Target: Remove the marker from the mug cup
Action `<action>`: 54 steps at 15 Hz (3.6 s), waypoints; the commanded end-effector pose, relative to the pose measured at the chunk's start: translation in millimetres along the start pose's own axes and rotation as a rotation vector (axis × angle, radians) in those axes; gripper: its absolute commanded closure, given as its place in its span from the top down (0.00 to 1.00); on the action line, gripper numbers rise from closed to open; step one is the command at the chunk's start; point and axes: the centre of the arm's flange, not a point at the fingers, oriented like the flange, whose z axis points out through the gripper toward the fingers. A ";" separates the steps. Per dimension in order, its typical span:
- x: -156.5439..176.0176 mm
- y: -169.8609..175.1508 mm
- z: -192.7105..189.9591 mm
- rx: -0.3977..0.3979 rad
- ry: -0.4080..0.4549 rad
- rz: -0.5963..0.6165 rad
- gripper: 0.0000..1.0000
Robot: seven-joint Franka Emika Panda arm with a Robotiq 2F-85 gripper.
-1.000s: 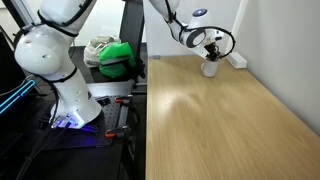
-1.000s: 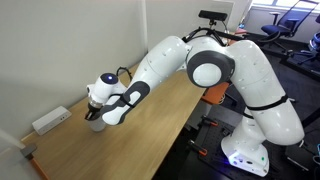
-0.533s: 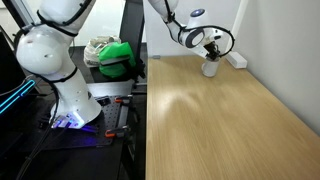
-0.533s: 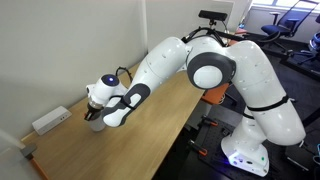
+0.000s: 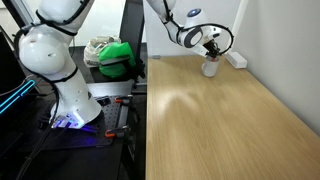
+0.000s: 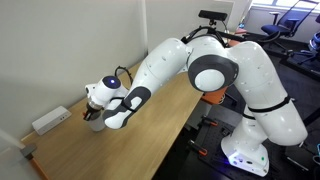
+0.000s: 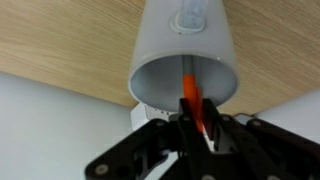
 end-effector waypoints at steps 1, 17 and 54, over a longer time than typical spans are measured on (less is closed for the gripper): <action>-1.6 -8.8 -21.8 -0.031 0.025 -0.004 0.04; 2.5 -23.0 -57.9 -0.113 0.132 -0.063 0.04; 38.6 4.6 -196.9 -0.346 0.538 0.126 0.04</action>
